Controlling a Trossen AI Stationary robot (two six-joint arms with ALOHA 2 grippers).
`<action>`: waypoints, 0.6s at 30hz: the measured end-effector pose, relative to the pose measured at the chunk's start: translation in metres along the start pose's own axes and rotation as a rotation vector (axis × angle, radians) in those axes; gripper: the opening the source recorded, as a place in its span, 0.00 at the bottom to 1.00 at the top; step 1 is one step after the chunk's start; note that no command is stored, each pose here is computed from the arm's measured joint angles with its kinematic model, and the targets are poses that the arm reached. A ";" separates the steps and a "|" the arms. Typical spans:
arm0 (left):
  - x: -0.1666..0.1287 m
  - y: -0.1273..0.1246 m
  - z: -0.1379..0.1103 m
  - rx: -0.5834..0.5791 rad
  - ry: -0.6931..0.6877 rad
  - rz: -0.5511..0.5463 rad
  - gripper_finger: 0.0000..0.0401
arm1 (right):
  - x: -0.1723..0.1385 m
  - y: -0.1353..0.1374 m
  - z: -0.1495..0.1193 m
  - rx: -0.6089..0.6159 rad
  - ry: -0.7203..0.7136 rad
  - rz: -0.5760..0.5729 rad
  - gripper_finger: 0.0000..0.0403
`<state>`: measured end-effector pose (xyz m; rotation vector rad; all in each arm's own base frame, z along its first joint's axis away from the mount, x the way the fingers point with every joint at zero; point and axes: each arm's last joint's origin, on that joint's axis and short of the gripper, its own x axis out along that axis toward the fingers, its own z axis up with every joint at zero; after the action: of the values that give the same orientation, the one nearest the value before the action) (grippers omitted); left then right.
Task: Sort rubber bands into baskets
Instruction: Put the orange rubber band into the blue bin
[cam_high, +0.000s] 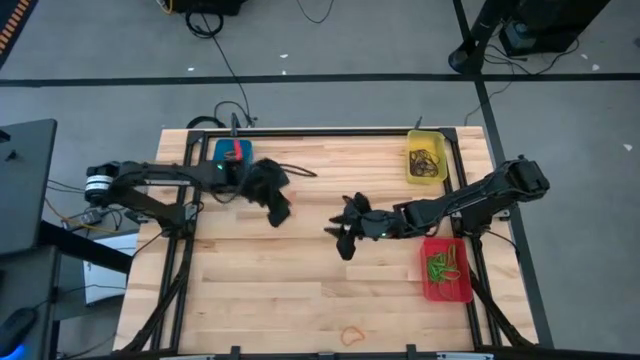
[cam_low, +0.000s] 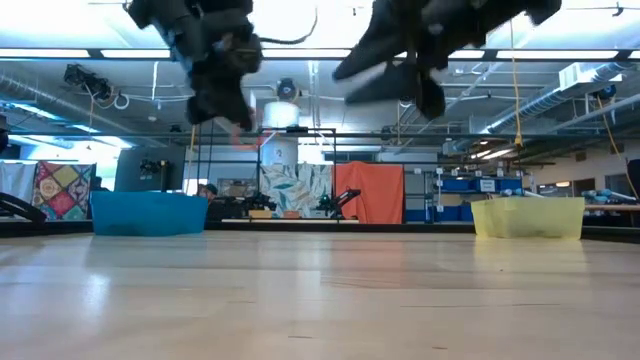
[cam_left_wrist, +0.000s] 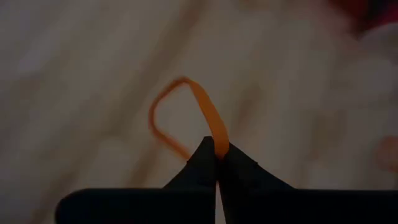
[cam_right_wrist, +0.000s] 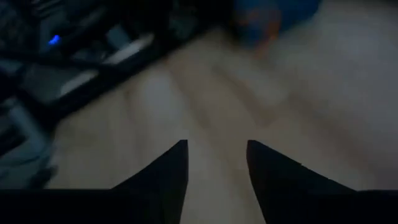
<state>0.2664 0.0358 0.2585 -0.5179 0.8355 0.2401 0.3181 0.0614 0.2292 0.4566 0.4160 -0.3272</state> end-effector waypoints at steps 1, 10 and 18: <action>-0.007 0.007 -0.001 0.007 0.005 0.049 0.01 | 0.004 0.000 -0.004 0.035 0.045 0.037 0.44; -0.058 0.084 -0.007 -0.243 0.069 0.393 0.01 | 0.039 0.006 -0.067 -0.006 0.311 0.091 0.45; -0.075 0.133 -0.020 -0.397 0.129 0.691 0.05 | 0.032 0.020 -0.084 0.004 0.347 0.106 0.45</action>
<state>0.1515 0.1380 0.2594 -0.6025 1.0814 1.0305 0.3276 0.1126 0.1532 0.5391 0.7258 -0.1451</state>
